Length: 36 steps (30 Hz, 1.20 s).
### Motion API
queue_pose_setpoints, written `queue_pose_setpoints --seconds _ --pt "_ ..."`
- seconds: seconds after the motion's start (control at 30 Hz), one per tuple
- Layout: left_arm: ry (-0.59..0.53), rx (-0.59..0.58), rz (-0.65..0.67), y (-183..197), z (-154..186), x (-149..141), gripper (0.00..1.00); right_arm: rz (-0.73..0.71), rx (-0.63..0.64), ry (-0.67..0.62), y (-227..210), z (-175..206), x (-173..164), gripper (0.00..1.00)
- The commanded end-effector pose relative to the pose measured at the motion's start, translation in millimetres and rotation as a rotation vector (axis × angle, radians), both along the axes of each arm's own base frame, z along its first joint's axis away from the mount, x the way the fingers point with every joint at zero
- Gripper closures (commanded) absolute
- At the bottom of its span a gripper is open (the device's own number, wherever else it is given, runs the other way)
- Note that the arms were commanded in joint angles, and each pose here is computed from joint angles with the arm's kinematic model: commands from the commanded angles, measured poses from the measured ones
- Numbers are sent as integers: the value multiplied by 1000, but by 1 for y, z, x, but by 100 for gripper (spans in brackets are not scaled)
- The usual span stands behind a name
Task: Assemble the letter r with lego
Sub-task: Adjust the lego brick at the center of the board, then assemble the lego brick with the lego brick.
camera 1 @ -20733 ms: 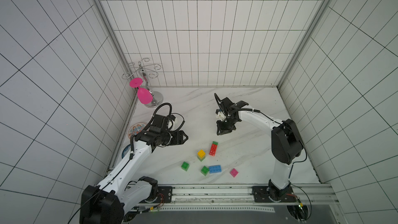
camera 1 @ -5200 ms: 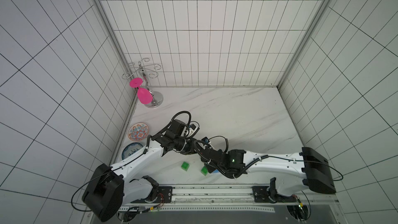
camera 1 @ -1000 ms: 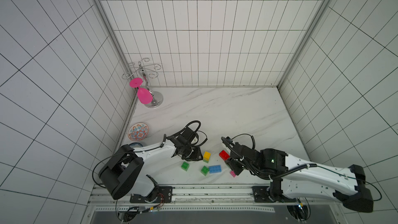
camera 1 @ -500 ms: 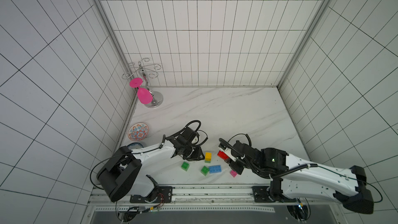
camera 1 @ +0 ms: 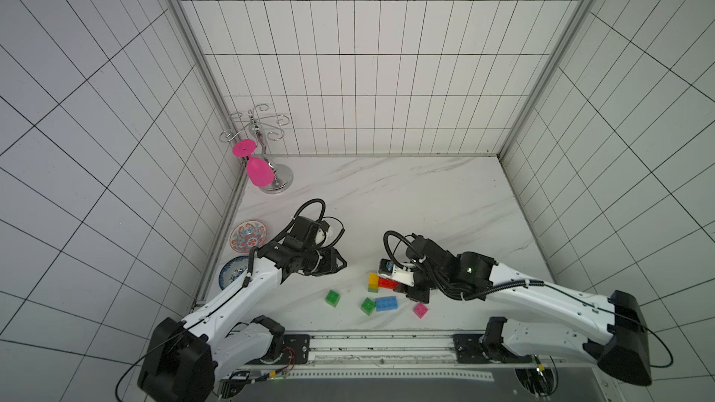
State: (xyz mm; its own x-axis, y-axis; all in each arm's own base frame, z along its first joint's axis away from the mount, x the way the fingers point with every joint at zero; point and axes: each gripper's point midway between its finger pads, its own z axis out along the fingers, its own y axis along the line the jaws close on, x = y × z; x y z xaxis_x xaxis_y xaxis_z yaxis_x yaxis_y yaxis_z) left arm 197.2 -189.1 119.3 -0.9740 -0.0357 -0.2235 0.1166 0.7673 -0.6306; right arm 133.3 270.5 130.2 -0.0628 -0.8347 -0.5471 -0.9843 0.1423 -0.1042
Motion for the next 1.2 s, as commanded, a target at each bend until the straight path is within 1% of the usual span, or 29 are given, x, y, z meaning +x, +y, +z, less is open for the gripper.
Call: queue_pose_setpoints --seconds 0.0,0.07,0.17,0.43,0.7,0.87,1.17 --pt "3 -82 -44 -11 21 -5 55 118 28 -2 16 9 -4 100" --pt "-4 -105 -43 -14 28 -4 51 114 31 -20 19 7 1 100" --pt "-15 -125 -47 -16 35 -3 49 100 49 -42 23 7 8 100" --pt "2 -166 -56 -21 37 -8 49 73 74 -69 31 8 20 100" --pt "12 -207 -63 -26 43 -10 54 60 77 -59 36 2 26 100" --pt "16 -232 -74 -30 46 -12 59 18 99 -62 36 1 32 100" --pt "17 -256 -81 -38 49 -12 63 -4 101 -42 33 -7 30 100"
